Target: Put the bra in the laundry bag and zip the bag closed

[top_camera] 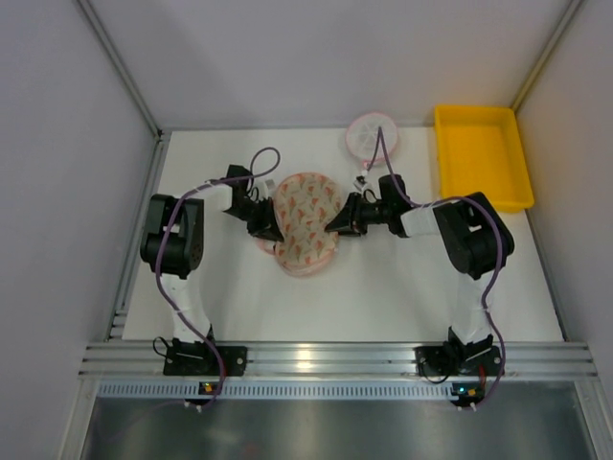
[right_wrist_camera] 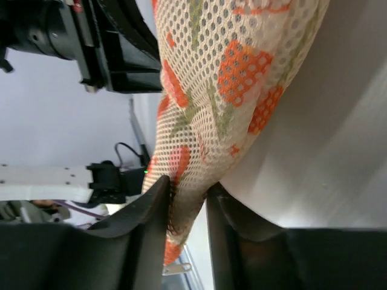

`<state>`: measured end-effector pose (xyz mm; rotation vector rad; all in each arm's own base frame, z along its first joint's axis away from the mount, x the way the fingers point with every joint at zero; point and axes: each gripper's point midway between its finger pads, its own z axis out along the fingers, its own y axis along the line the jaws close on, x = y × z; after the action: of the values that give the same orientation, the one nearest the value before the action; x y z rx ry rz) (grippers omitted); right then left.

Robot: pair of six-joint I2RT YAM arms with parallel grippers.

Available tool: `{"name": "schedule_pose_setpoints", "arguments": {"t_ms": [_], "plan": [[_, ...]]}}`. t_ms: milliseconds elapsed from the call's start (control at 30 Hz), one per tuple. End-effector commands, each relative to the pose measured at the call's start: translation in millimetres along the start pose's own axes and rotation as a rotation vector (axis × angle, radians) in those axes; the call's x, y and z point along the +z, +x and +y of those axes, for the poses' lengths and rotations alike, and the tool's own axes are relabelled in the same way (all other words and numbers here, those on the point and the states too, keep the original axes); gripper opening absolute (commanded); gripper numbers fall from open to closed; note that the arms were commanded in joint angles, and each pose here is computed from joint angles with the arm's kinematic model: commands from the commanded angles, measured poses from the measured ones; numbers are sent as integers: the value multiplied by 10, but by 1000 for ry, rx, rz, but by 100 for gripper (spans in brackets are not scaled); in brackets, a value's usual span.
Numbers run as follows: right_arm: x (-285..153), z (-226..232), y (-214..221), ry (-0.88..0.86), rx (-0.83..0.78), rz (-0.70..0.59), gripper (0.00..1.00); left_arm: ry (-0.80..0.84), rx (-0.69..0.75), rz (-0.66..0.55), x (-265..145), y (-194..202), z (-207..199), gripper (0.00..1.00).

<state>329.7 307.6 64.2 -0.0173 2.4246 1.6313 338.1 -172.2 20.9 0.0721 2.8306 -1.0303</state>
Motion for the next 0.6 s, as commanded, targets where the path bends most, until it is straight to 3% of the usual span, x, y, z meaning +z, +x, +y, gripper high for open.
{"name": "schedule_pose_setpoints", "arguments": {"t_ms": [0, 33, 67, 200, 267, 300, 433, 567], "plan": [[13, 266, 7, -128, -42, 27, 28, -80, 78, -42, -33, -142, 82, 9], [15, 270, 6, -132, -41, 28, 9, -87, 99, -45, -53, -156, 86, 15], [20, 261, 5, -131, -35, 28, 1, -98, 125, -67, -123, -201, 51, 26], [22, 231, -33, -107, -42, 20, 0, -130, 311, -191, -530, -424, -144, 44], [18, 181, -41, -73, -38, 17, 0, -158, 500, -283, -854, -583, -336, 50], [17, 170, -47, -65, -52, 15, 0, -183, 562, -310, -946, -623, -407, 59], [15, 107, -40, -37, -47, 17, 0, -257, 950, -399, -1315, -744, -815, 71], [20, 50, -40, -20, -33, 19, 0, -247, 1311, -369, -1344, -505, -1368, 72]]}}
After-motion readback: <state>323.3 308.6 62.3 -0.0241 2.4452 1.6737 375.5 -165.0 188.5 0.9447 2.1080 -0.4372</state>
